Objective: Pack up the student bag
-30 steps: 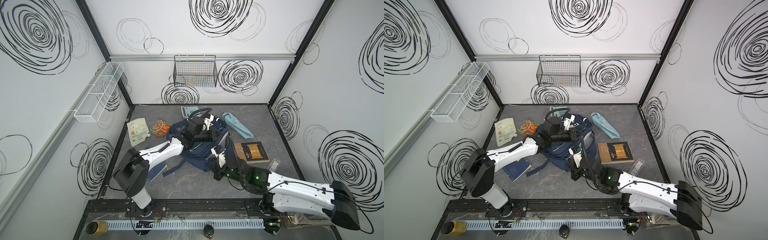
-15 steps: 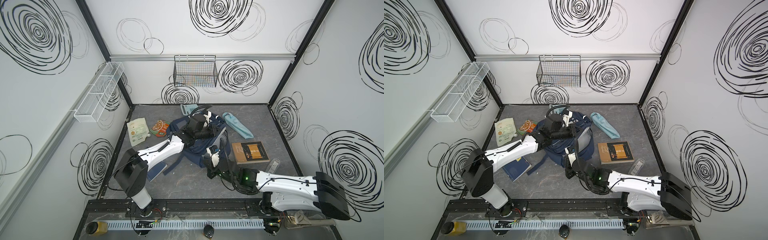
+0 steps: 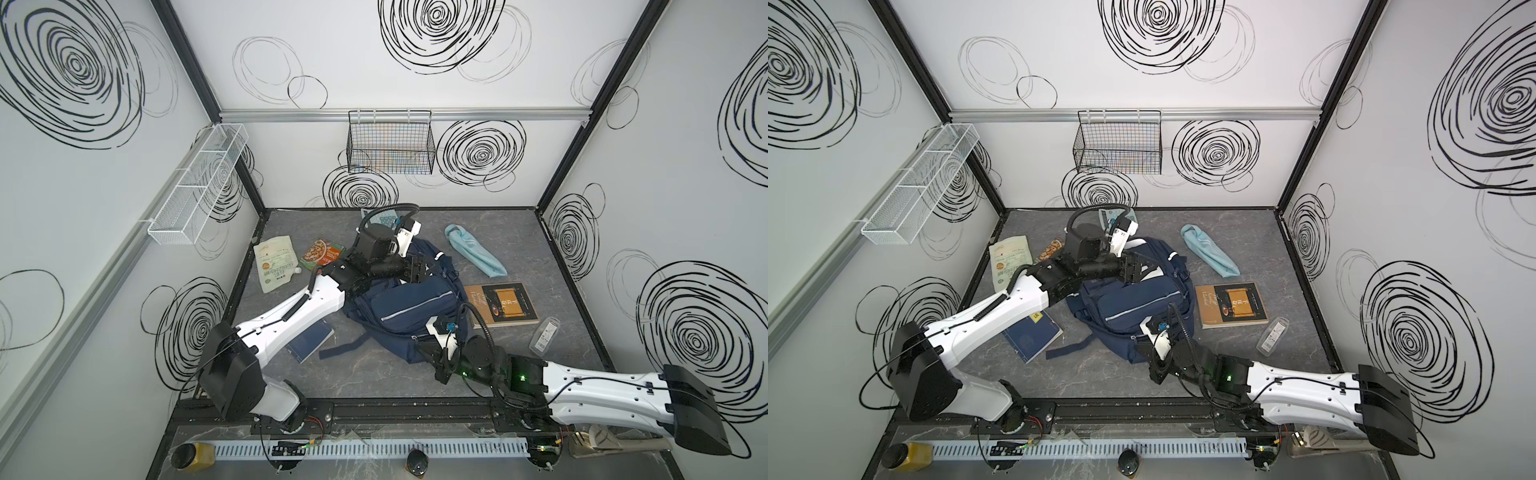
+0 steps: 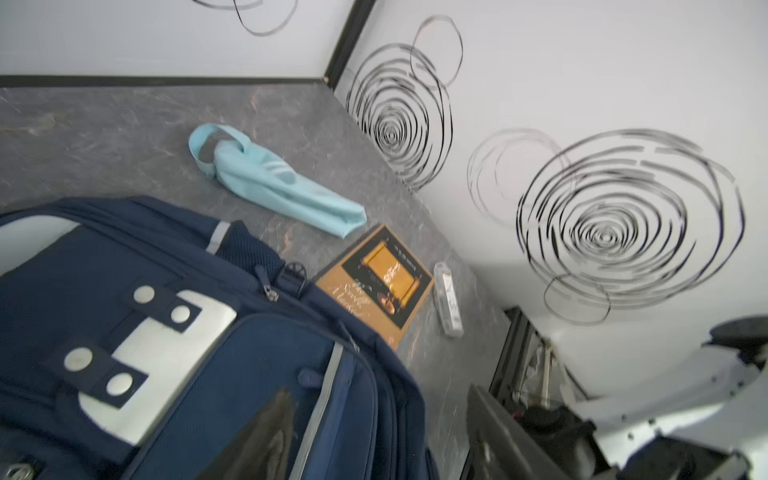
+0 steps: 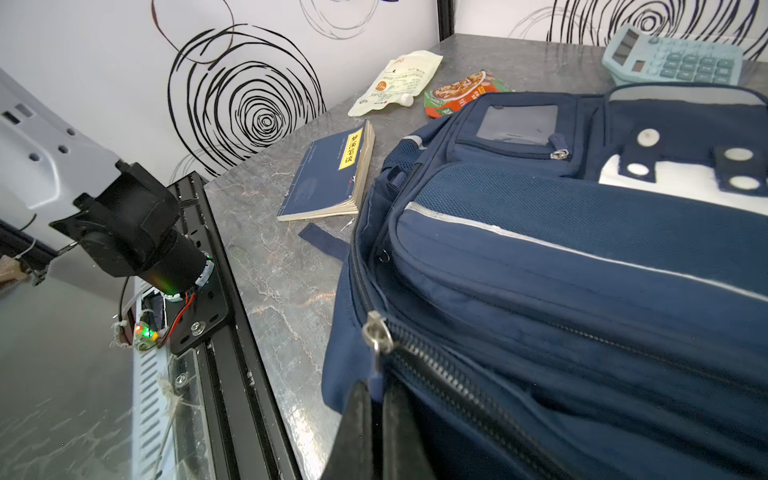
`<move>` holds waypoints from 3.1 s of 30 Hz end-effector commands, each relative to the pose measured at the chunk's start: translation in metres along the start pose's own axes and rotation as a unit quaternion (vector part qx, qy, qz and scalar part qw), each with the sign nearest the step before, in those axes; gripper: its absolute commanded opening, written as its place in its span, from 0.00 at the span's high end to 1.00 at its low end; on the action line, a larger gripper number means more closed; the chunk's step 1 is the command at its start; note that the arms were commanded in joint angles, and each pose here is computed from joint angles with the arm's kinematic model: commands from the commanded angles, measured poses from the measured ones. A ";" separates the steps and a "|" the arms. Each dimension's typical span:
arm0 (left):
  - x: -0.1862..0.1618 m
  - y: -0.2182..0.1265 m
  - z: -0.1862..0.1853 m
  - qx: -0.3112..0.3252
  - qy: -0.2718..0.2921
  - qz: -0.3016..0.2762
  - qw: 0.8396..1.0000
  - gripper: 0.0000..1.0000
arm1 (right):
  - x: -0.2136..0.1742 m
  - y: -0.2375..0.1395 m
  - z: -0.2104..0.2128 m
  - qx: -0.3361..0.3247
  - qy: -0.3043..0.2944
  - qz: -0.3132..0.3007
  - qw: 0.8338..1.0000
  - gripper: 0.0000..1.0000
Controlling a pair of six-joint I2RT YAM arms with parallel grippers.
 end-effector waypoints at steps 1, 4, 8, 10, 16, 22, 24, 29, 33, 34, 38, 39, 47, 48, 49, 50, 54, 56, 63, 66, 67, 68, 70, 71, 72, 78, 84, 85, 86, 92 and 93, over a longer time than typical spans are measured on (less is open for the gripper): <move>-0.037 -0.002 -0.006 -0.059 0.033 0.105 0.992 0.30 | 0.036 -0.009 0.007 0.026 -0.026 -0.088 0.995 1.00; -0.049 -0.001 -0.012 -0.085 0.039 0.140 0.986 0.30 | 0.036 -0.011 0.004 0.016 -0.028 -0.084 0.996 1.00; -0.072 0.007 -0.019 -0.098 0.059 0.201 0.973 0.30 | 0.035 -0.014 0.001 0.010 -0.023 -0.089 0.996 1.00; -0.083 0.010 -0.023 -0.110 0.067 0.227 0.965 0.30 | 0.035 -0.017 0.000 0.011 -0.021 -0.093 0.995 1.00; -0.100 0.017 -0.032 -0.123 0.090 0.271 0.950 0.33 | 0.032 -0.019 -0.002 0.009 -0.022 -0.091 0.996 1.00; -0.097 0.022 -0.026 -0.094 0.095 0.270 0.954 0.60 | 0.032 -0.020 -0.002 0.007 -0.024 -0.092 0.995 1.00; -0.092 0.022 -0.024 -0.091 0.087 0.256 0.958 0.69 | 0.031 -0.020 -0.002 0.008 -0.025 -0.091 0.996 1.00; -0.078 0.026 -0.023 -0.082 0.071 0.222 0.969 0.95 | 0.030 -0.017 -0.001 0.012 -0.029 -0.083 0.996 1.00; -0.063 0.029 -0.023 -0.068 0.051 0.176 0.981 1.00 | 0.035 -0.014 0.005 0.029 -0.035 -0.077 0.996 1.00; -0.058 0.029 -0.025 -0.068 0.045 0.159 0.984 1.00 | 0.036 -0.013 0.008 0.037 -0.036 -0.072 0.996 1.00; -0.041 0.030 -0.031 -0.069 0.031 0.110 0.991 1.00 | 0.042 -0.004 0.018 0.053 -0.027 -0.061 0.996 1.00; -0.037 0.030 -0.032 -0.067 0.028 0.101 0.992 1.00 | 0.044 -0.003 0.021 0.055 -0.025 -0.060 0.996 1.00; -0.017 0.027 -0.028 -0.021 -0.006 0.018 1.000 1.00 | 0.058 0.006 0.044 0.080 -0.030 -0.063 0.994 1.00; -0.013 0.025 -0.027 -0.013 -0.014 0.002 1.000 1.00 | 0.060 0.008 0.048 0.084 -0.031 -0.061 0.994 1.00; -0.011 0.024 -0.026 -0.005 -0.020 -0.010 1.000 1.00 | 0.062 0.009 0.051 0.085 -0.029 -0.058 0.994 1.00; -0.008 0.023 -0.024 0.007 -0.026 -0.027 0.999 1.00 | 0.064 0.011 0.054 0.086 -0.023 -0.053 0.995 1.00; 0.003 0.012 -0.022 0.045 -0.049 -0.101 0.993 1.00 | 0.073 0.014 0.061 0.078 0.021 -0.040 0.996 1.00; 0.007 0.008 -0.021 0.055 -0.064 -0.133 0.988 1.00 | 0.074 0.015 0.061 0.071 0.047 -0.027 0.996 1.00; 0.022 0.004 -0.023 0.065 -0.108 -0.226 0.966 1.00 | 0.072 -0.003 0.051 0.020 0.089 0.006 0.996 1.00; 0.027 0.002 -0.023 0.075 -0.117 -0.254 0.957 1.00 | 0.073 -0.021 0.039 -0.023 0.083 0.011 0.996 1.00; 0.028 0.001 -0.023 0.078 -0.119 -0.263 0.954 1.00 | 0.073 -0.025 0.035 -0.033 0.082 0.014 0.996 1.00; 0.029 -0.002 -0.022 0.085 -0.125 -0.275 0.949 1.00 | 0.073 -0.030 0.033 -0.042 0.081 0.018 0.996 1.00; 0.029 -0.007 -0.021 0.094 -0.136 -0.300 0.939 1.00 | 0.071 -0.035 0.029 -0.055 0.082 0.029 0.995 1.00; 0.029 -0.009 -0.021 0.097 -0.142 -0.313 0.934 1.00 | 0.068 -0.035 0.028 -0.058 0.084 0.037 0.994 1.00; 0.028 -0.011 -0.022 0.099 -0.149 -0.323 0.929 1.00 | 0.064 -0.034 0.028 -0.060 0.084 0.045 0.994 1.00; 0.031 -0.001 -0.027 0.093 -0.159 -0.341 0.922 1.00 | 0.047 -0.017 0.035 -0.031 0.093 0.067 0.993 1.00; 0.038 0.005 -0.029 0.086 -0.157 -0.344 0.922 1.00 | 0.037 0.003 0.047 0.026 0.087 0.045 0.995 1.00; 0.038 0.004 -0.029 0.086 -0.155 -0.345 0.922 1.00 | 0.035 0.006 0.048 0.030 0.085 0.042 0.995 1.00; 0.040 0.003 -0.031 0.083 -0.151 -0.346 0.922 1.00 | 0.033 0.009 0.048 0.035 0.082 0.039 0.995 1.00; 0.036 -0.002 -0.032 0.082 -0.118 -0.330 0.933 1.00 | 0.023 0.018 0.048 0.040 0.069 0.041 0.996 1.00; 0.035 -0.001 -0.033 0.073 -0.104 -0.320 0.939 1.00 | 0.023 0.018 0.048 0.040 0.070 0.043 0.996 1.00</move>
Point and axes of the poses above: each gripper's point midway between its finger pads, its own y axis out along the fingers, its own z axis along the line the jaws close on, x = y × z, the point moved 8 cm from there along -y, back along the fingers, and after that the axes turned 1 degree about y, right-handed, at the moved point
